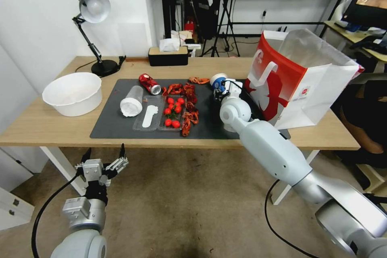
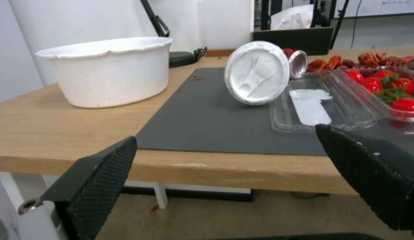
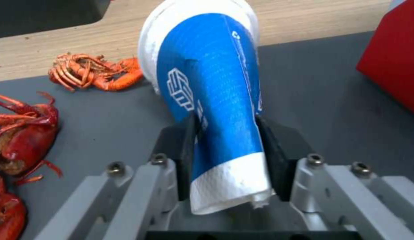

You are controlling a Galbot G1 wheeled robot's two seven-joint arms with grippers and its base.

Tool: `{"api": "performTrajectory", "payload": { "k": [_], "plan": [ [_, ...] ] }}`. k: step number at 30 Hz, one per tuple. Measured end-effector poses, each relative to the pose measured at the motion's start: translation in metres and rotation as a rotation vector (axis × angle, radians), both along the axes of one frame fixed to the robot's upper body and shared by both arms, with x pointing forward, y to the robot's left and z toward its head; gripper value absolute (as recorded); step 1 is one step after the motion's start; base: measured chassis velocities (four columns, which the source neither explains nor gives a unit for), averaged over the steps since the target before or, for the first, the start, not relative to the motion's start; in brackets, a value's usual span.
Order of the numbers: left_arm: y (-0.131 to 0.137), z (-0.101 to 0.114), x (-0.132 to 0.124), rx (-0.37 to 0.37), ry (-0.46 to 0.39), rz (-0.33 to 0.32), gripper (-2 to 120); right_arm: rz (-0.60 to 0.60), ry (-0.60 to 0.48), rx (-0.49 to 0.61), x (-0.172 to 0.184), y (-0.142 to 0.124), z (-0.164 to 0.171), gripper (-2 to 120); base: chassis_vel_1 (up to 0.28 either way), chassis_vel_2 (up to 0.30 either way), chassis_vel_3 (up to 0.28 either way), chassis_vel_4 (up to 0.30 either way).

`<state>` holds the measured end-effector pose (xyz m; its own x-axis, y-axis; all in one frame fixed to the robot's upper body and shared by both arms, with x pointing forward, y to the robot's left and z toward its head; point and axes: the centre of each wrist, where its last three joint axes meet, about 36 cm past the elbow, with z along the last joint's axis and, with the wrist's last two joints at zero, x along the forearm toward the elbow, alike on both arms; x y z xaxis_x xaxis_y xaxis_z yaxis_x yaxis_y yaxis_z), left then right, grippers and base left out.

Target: Pick up the trash from the table and place it into the takeout bag.

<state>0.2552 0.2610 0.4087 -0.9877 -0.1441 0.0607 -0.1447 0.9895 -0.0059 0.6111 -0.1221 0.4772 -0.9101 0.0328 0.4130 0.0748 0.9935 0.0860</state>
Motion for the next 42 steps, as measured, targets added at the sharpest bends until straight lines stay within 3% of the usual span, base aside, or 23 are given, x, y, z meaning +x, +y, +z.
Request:
{"api": "performTrajectory", "payload": {
  "k": [6,8,10,18,20,23,25,27,29,32,33,36,37,38,41,42],
  "plan": [
    [0.000,-0.001,0.000,0.000,0.002,-0.001,100,0.002,0.008,-0.001,-0.002,0.001,-0.004,17,0.000,0.000,0.000,0.000],
    [0.000,-0.001,0.000,0.000,0.002,-0.001,100,0.002,0.008,-0.001,-0.002,0.001,-0.004,17,0.000,0.000,0.000,0.000],
    [-0.001,-0.003,0.000,0.000,0.004,-0.001,100,0.004,0.009,0.001,-0.003,0.001,-0.004,6,0.000,0.000,0.000,0.000],
    [0.000,-0.004,0.000,0.001,0.002,-0.001,100,0.014,-0.017,0.016,-0.012,0.002,0.002,0,0.000,0.000,0.000,0.000],
    [0.000,-0.004,0.000,0.001,0.002,-0.001,100,0.024,-0.042,0.027,-0.016,0.001,0.008,0,0.000,0.000,0.000,0.000],
    [0.000,-0.004,0.000,0.002,0.002,-0.001,100,0.096,-0.168,0.096,-0.036,0.002,0.046,0,0.000,0.000,0.000,0.000],
    [-0.001,-0.004,0.000,0.002,0.002,-0.001,100,0.113,-0.191,0.109,-0.040,0.003,0.053,0,0.000,0.000,0.000,0.000],
    [-0.001,-0.003,0.000,0.004,0.002,-0.001,100,0.180,-0.296,0.165,-0.058,0.000,0.085,0,0.000,0.000,0.000,0.000],
    [-0.001,-0.003,0.000,0.004,0.002,-0.001,100,0.193,-0.323,0.178,-0.062,-0.003,0.095,0,0.000,0.000,0.000,0.000],
    [-0.002,-0.003,0.000,0.009,0.004,-0.002,100,0.173,-0.459,0.175,-0.083,-0.030,0.154,0,0.000,0.000,0.000,0.000],
    [-0.002,-0.003,0.000,0.009,0.004,-0.002,100,0.173,-0.459,0.175,-0.083,-0.030,0.154,0,0.000,0.000,0.000,0.000],
    [-0.003,-0.003,0.000,0.010,0.005,-0.003,100,0.069,-0.521,0.088,-0.089,-0.066,0.188,0,0.000,0.000,0.000,0.000],
    [-0.003,-0.003,0.000,0.011,0.005,-0.004,100,0.001,-0.547,0.016,-0.091,-0.093,0.201,0,0.000,0.000,0.000,0.000],
    [-0.003,-0.003,0.000,0.011,0.005,-0.004,100,0.001,-0.547,0.016,-0.091,-0.093,0.201,0,0.000,0.000,0.000,0.000],
    [-0.005,-0.003,0.000,0.012,0.006,-0.008,100,-0.110,-0.544,-0.084,-0.093,-0.135,0.208,0,0.000,0.000,0.000,0.000],
    [-0.005,-0.003,0.000,0.012,0.006,-0.008,100,-0.110,-0.544,-0.084,-0.093,-0.135,0.208,0,0.000,0.000,0.000,0.000]
  ]
}}
